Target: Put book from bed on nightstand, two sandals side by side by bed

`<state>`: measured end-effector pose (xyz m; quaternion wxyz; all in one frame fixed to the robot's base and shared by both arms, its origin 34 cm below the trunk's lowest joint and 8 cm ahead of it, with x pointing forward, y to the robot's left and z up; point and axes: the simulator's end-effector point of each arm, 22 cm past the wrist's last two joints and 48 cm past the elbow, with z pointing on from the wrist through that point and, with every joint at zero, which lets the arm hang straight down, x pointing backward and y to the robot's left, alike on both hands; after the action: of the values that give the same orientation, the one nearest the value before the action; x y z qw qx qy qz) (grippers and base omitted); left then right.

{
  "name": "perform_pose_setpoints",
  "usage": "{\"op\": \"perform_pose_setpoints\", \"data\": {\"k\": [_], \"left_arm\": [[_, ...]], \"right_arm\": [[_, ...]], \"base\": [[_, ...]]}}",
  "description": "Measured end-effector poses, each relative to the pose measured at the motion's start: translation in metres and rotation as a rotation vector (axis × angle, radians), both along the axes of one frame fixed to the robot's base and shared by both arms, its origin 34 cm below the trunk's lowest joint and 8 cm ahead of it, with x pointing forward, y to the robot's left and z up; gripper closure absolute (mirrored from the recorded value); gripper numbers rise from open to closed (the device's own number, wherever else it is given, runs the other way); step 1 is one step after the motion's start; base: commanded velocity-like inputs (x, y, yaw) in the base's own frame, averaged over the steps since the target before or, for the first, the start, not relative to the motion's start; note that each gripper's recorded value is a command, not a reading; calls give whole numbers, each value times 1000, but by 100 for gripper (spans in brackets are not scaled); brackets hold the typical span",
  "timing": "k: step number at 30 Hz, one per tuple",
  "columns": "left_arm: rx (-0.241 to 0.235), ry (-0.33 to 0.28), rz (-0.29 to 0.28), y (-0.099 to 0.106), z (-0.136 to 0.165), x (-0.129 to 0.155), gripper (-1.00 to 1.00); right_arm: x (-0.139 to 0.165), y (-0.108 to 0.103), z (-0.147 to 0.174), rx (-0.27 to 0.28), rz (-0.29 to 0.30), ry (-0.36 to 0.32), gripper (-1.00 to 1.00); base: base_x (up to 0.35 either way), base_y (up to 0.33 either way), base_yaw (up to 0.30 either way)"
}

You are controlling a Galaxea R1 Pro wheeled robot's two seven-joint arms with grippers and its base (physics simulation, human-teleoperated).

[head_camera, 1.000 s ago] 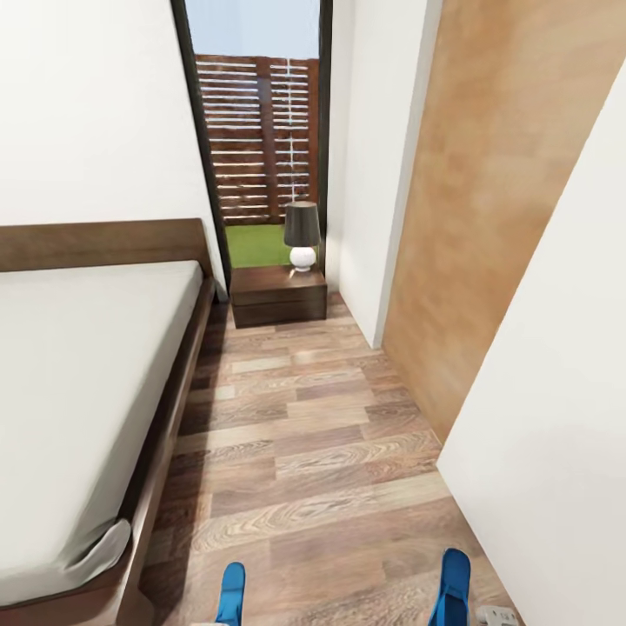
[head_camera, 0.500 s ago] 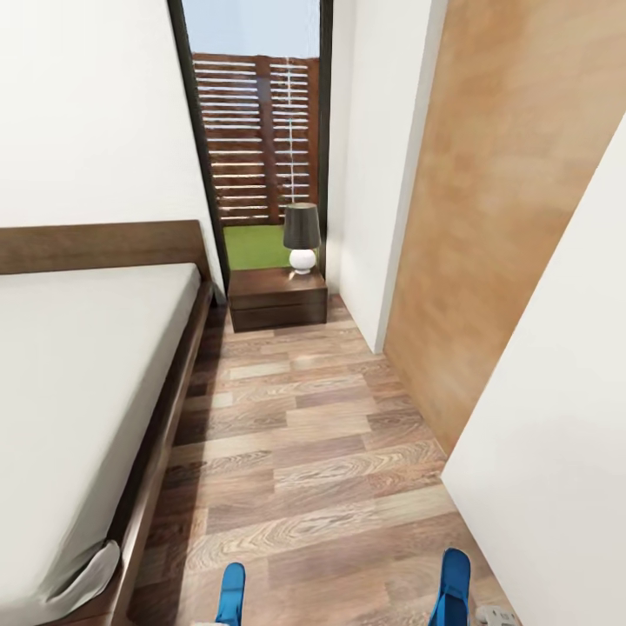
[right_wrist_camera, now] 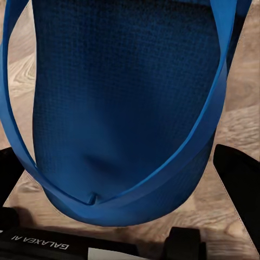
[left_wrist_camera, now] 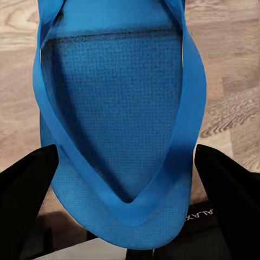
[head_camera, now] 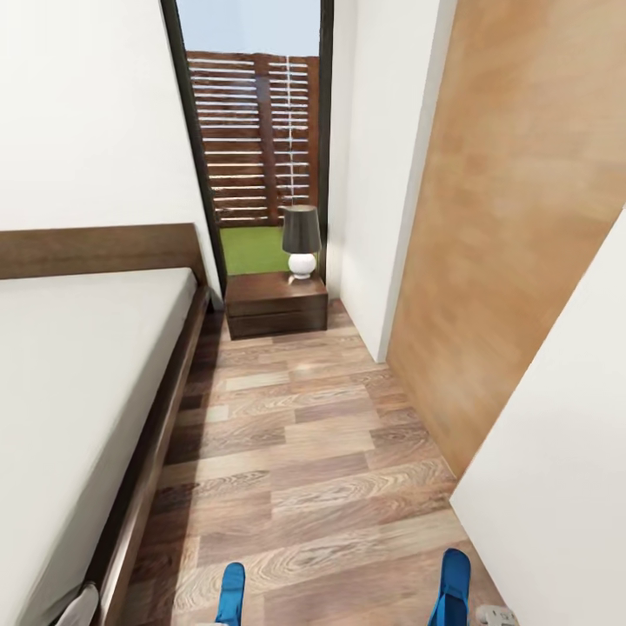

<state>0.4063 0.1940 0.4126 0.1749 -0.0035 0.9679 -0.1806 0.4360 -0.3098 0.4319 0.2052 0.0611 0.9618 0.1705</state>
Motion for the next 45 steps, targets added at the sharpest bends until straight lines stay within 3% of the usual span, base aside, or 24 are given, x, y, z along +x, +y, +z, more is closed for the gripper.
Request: {"op": "perform_pose_setpoints", "data": {"k": [19, 45], "left_arm": [[0, 1, 0, 0, 0, 0, 100], [0, 1, 0, 0, 0, 0, 100]], "right_arm": [[0, 0, 0, 0, 0, 0, 100], [0, 0, 0, 0, 0, 0, 100]], "base": [[321, -13, 0], [302, -130, 45]]}}
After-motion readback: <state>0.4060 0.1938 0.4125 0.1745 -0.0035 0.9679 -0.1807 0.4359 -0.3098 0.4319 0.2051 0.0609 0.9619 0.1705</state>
